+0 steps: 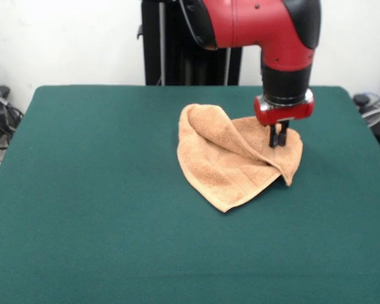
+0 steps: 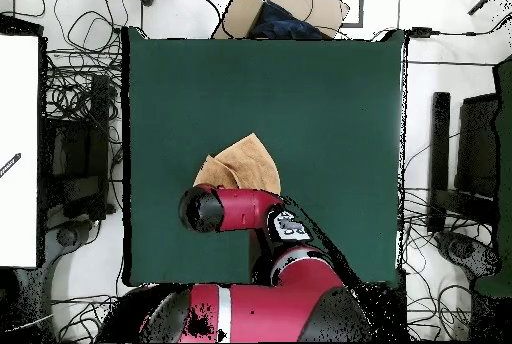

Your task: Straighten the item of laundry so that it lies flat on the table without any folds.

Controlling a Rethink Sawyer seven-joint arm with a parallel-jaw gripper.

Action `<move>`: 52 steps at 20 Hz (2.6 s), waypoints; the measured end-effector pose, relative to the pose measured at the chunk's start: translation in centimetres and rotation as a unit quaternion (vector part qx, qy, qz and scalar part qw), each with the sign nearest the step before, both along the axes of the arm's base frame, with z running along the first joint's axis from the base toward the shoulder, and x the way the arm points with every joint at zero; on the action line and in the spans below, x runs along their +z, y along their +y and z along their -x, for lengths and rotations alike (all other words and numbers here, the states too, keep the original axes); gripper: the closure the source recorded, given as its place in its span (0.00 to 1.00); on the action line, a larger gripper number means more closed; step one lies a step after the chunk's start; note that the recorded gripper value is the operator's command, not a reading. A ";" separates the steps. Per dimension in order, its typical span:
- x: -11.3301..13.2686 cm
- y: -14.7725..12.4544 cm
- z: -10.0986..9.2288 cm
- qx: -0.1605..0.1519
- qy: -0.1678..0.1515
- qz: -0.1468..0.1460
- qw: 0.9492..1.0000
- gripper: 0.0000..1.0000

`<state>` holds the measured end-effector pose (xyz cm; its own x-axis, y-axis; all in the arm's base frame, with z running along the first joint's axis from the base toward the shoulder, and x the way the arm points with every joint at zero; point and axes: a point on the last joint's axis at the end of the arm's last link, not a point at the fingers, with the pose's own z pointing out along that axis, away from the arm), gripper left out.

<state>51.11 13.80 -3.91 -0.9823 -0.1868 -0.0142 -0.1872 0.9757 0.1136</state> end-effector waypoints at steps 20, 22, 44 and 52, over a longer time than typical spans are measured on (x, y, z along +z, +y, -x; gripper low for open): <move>0.0 1.4 0.2 0.012 -0.014 -0.001 1.000 0.00; -0.2 1.3 0.3 0.014 -0.022 -0.001 1.000 0.00; -0.8 -0.9 0.5 0.020 -0.054 -0.023 0.998 1.00; -0.8 -0.9 0.5 0.021 -0.055 -0.023 0.998 1.00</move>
<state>50.60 12.94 -4.75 -0.9656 -0.2252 -0.1300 -0.2421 0.9609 0.1343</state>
